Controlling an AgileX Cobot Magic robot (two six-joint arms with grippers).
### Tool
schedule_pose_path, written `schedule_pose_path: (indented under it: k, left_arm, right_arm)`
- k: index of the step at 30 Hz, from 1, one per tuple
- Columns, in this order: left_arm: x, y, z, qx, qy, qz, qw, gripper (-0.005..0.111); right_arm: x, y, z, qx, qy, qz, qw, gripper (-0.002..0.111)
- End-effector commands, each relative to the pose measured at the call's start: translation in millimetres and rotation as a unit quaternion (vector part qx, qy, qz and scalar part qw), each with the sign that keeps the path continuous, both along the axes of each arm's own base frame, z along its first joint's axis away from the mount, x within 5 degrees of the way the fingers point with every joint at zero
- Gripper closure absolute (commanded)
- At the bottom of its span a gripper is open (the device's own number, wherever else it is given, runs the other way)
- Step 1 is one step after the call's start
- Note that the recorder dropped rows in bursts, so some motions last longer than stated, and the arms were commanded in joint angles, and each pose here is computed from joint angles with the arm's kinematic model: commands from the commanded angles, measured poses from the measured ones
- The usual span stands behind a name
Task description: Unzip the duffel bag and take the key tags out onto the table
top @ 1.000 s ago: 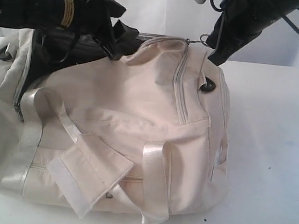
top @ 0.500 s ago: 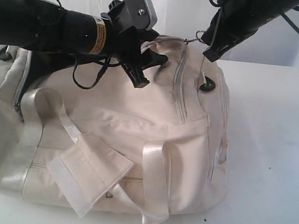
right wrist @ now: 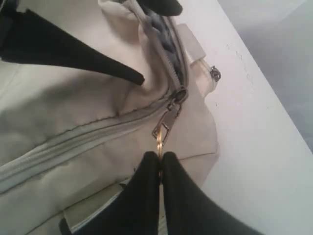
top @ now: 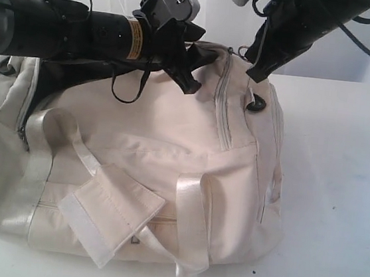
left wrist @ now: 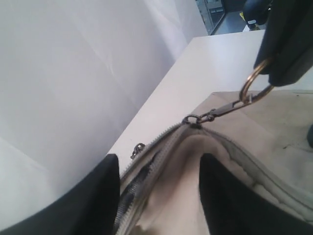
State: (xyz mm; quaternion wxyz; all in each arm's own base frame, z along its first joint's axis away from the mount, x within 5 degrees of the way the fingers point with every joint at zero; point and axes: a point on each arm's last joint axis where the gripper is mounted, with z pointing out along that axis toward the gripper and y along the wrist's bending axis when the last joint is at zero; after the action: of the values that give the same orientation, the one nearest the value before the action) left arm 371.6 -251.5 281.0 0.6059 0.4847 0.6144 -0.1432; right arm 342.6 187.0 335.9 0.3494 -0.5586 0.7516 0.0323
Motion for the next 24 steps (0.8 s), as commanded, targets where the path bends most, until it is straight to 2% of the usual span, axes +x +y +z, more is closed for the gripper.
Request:
schedule_pose_path:
  k: [1, 6, 11, 16, 24]
  left_arm:
    - [2, -4, -2, -0.008, 0.007, -0.005, 1.0, 0.063]
    - [2, -4, -2, -0.008, 0.01, -0.005, 1.0, 0.107]
    - [3, -3, -2, -0.005, 0.011, 0.001, 1.0, 0.107]
    - [10, 4, -4, -0.019, 0.04, 0.06, 0.997, 0.107]
    - [14, 10, -6, -0.023, 0.061, 0.101, 0.993, 0.107]
  right_arm:
    - [1, -3, 1, 0.006, 0.002, -0.008, 1.0, 0.108]
    - [1, -3, 1, 0.006, 0.002, -0.008, 1.0, 0.108]
    - [1, -4, 1, 0.005, 0.004, -0.008, 1.0, 0.108]
    - [-6, -9, -4, -0.036, 0.039, 0.005, 0.999, 0.108]
    - [-21, -17, -1, -0.072, 0.082, 0.019, 0.994, 0.108]
